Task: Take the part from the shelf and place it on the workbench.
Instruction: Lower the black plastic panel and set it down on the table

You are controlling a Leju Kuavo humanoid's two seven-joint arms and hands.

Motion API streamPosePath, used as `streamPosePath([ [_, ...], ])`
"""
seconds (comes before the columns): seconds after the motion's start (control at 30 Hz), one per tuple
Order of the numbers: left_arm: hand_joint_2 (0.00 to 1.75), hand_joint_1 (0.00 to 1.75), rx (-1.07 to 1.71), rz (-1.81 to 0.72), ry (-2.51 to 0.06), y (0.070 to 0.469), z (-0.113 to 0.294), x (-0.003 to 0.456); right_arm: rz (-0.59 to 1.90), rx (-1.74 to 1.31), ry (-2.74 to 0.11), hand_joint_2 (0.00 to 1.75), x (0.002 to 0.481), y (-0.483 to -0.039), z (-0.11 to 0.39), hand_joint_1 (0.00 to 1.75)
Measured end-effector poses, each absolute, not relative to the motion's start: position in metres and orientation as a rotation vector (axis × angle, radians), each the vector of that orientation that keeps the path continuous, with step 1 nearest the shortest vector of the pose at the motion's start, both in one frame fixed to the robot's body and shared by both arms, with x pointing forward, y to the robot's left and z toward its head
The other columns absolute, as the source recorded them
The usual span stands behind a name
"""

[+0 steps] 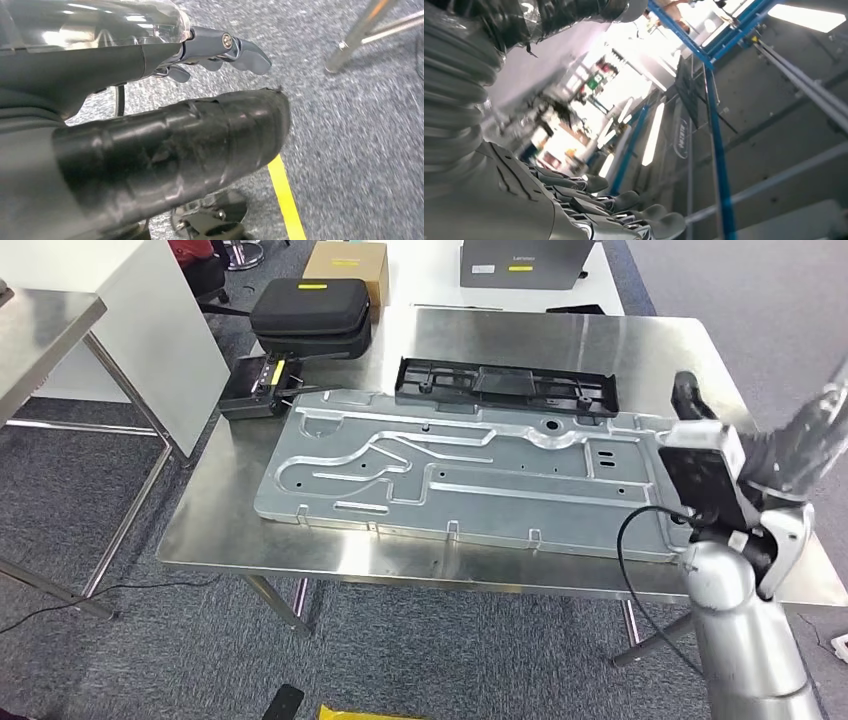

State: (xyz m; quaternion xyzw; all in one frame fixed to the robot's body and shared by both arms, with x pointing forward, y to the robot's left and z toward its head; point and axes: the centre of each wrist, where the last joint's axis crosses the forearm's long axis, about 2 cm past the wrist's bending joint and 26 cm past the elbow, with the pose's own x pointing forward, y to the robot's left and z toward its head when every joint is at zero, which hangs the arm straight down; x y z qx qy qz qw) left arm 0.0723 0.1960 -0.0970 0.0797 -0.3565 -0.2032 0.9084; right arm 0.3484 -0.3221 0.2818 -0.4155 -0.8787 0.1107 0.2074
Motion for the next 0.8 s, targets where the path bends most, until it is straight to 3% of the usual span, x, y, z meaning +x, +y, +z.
streamPosePath([
  [0.07,0.00,0.00,0.182,-0.407,-0.727,0.197,-0.097,0.070,0.257,-1.078,-2.455,0.00,0.325,-0.318,0.257,0.00],
  [0.37,0.00,0.00,0.226,-0.364,-0.701,0.202,-0.099,0.064,0.090,-0.873,-2.440,0.00,0.254,-0.302,0.207,0.00],
  [0.8,0.00,0.00,0.237,-0.335,-0.696,0.203,-0.099,0.062,0.034,-0.861,-2.399,0.00,0.219,-0.303,0.191,0.00],
])
